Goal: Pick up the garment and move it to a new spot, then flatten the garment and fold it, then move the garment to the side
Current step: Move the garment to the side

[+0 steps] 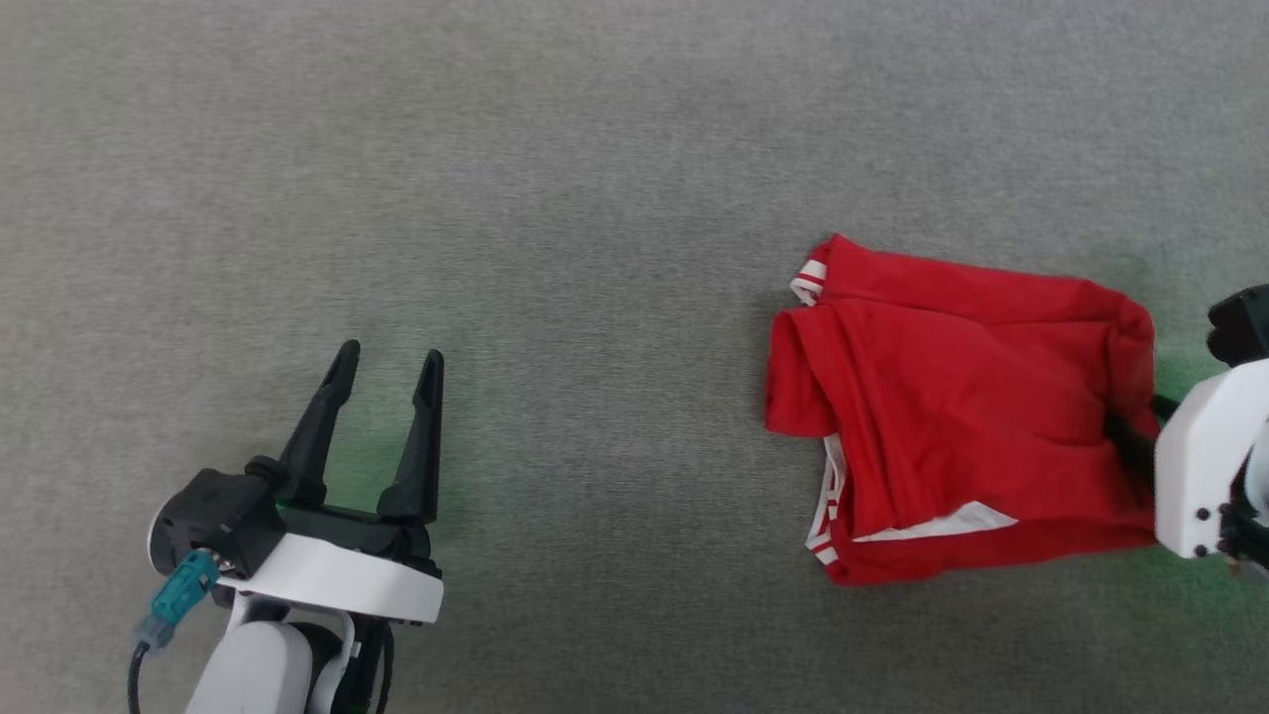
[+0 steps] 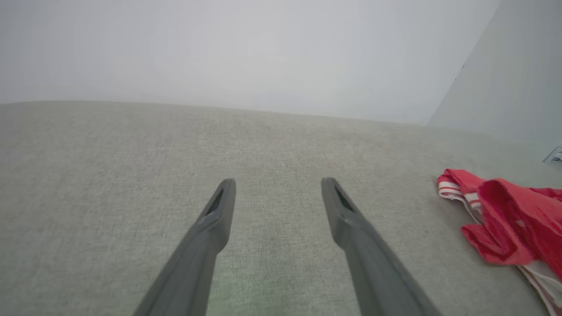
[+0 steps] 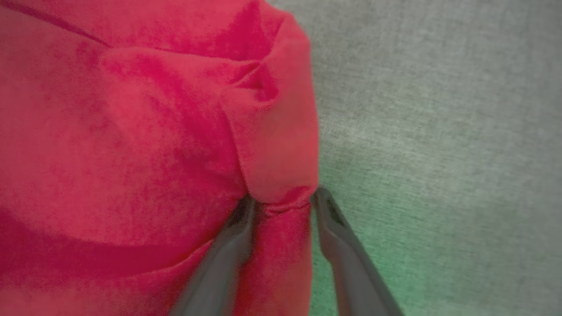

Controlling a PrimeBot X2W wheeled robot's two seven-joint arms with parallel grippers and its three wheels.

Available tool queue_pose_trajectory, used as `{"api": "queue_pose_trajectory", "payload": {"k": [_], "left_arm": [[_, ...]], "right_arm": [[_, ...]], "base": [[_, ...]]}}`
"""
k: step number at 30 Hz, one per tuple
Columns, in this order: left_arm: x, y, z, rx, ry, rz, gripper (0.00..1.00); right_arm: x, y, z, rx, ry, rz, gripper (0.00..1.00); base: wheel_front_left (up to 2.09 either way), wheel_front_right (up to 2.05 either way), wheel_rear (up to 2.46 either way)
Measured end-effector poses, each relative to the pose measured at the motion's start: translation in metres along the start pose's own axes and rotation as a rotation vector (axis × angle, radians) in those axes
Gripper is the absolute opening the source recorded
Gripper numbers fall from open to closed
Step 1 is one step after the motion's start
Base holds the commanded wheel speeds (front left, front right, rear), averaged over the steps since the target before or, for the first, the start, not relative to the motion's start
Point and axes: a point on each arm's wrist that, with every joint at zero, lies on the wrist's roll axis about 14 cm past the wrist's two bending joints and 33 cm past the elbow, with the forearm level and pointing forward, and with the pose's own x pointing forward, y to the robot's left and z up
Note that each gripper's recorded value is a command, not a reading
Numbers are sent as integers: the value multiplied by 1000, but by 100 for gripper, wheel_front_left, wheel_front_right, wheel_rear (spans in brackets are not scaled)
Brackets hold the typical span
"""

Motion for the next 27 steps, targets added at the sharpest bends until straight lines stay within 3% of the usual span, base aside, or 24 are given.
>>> {"api": "queue_pose_trajectory", "payload": {"k": [7, 18, 27], "left_arm": [[23, -15, -2, 23, -3, -89, 100], [95, -63, 2, 94, -79, -345, 100], [144, -83, 11, 109, -177, -451, 100]], "right_arm": [[-14, -19, 14, 95, -161, -45, 0], [-86, -191, 6, 274, -368, -545, 0], [-108, -277, -2, 315, -437, -851, 0]], "base": [[0, 0, 0], [0, 0, 0], [0, 0, 0]]}}
